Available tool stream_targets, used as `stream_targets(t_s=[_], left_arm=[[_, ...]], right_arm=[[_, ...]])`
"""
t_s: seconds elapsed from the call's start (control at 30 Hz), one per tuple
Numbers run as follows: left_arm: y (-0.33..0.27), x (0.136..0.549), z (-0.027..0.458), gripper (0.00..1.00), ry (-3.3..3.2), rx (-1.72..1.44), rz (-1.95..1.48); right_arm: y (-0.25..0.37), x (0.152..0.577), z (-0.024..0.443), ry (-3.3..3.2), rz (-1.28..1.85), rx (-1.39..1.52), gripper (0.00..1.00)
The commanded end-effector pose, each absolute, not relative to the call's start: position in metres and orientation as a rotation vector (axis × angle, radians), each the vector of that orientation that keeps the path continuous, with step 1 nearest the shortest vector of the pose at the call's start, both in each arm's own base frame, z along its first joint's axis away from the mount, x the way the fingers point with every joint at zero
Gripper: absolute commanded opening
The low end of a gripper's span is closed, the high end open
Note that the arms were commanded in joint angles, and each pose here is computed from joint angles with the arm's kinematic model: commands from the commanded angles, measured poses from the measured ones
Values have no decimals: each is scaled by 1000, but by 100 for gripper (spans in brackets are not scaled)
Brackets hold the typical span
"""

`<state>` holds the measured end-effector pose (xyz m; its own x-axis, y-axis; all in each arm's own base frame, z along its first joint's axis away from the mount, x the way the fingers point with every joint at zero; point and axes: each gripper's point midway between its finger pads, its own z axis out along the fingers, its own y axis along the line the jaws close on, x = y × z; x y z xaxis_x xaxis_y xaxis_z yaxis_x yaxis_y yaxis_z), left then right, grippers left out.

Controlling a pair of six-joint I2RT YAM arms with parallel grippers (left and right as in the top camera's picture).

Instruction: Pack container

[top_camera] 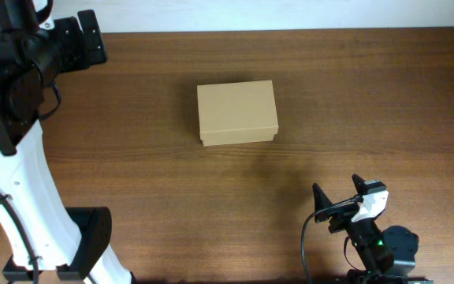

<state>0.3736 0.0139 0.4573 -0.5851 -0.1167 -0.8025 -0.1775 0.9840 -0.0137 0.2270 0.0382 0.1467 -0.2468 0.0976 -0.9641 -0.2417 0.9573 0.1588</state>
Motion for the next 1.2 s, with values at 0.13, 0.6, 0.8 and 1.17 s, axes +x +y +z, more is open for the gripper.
stream_targets(t_s=[0.13,0.6,0.8,1.17], left_arm=[[19,326,491,100,2076,-214,90],[22,272,427,100,1766,-221,41],[23,251,353,100,1752,-222,40],[22,252,240,100,1655,-223,25]], right_arm=[[42,226,146,1785,333,-126,99],[42,226,146,1785,333,-126,99],[42,226,146,1785,333,-126,99],[42,226,146,1785,333,-126,99]])
